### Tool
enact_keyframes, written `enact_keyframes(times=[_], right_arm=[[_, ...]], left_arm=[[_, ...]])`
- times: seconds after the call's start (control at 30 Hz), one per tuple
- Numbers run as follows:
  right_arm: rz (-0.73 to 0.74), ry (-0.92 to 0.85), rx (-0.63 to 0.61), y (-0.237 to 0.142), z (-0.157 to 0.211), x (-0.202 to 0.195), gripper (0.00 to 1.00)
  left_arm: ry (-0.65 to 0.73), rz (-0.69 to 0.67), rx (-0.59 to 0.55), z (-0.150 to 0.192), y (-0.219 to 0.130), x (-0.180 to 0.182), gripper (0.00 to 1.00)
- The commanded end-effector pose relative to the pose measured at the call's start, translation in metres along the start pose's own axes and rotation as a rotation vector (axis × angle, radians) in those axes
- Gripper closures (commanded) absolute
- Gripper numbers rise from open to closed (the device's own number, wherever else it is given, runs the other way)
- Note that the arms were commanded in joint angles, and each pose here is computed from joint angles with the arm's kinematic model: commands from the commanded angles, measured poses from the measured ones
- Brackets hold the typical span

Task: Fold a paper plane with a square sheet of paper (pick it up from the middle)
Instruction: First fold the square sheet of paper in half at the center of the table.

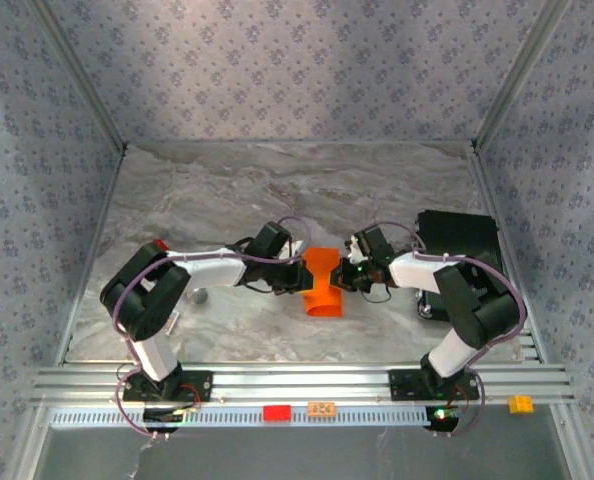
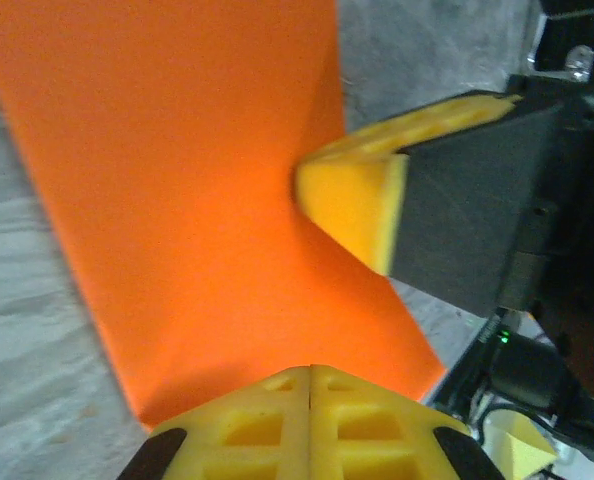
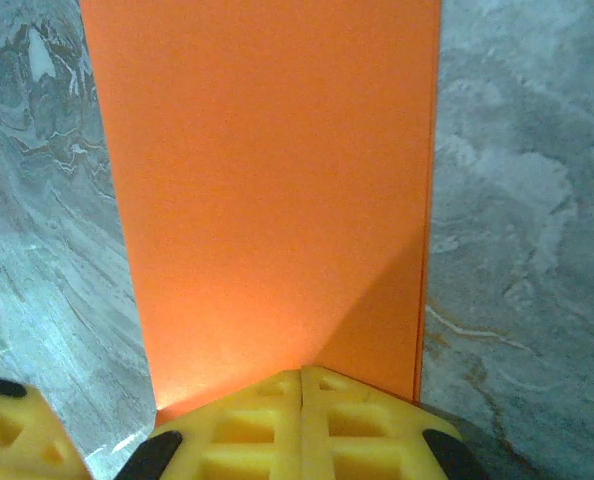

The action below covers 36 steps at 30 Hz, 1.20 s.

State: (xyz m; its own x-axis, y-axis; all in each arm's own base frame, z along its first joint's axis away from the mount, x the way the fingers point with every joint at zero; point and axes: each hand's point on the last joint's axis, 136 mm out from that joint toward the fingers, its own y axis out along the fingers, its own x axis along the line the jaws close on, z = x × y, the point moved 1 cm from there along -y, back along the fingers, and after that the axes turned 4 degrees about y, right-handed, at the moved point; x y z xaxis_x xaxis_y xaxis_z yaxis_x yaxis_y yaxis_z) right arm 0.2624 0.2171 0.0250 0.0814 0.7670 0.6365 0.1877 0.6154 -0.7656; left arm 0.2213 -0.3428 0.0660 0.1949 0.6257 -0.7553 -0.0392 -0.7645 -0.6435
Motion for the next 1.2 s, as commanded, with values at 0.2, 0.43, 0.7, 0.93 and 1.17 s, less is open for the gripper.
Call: enact_keyframes(times=[0.2, 0.43, 0.7, 0.93, 1.17], right_arm=[[0.185, 0.100, 0.054, 0.001, 0.026, -0.051, 1.00], [0.192, 0.101, 0.057, 0.002, 0.028, -0.054, 1.00], [0.191, 0.101, 0.051, 0.001, 0.027, -0.054, 1.00], [0.193, 0.101, 0.053, 0.000, 0.028, -0.053, 1.00], [0.197, 0.103, 0.052, 0.000, 0.028, -0.055, 1.00]], left_arm=[[-0.027, 0.035, 0.114, 0.030, 0.021, 0.012, 0.95], [-0.042, -0.069, 0.155, 0.058, 0.023, 0.053, 0.95], [0.038, -0.097, 0.101, 0.053, 0.006, 0.042, 0.95], [0.066, 0.020, 0.028, 0.026, 0.001, -0.004, 0.93], [0.034, 0.007, 0.117, 0.041, 0.020, 0.011, 0.93]])
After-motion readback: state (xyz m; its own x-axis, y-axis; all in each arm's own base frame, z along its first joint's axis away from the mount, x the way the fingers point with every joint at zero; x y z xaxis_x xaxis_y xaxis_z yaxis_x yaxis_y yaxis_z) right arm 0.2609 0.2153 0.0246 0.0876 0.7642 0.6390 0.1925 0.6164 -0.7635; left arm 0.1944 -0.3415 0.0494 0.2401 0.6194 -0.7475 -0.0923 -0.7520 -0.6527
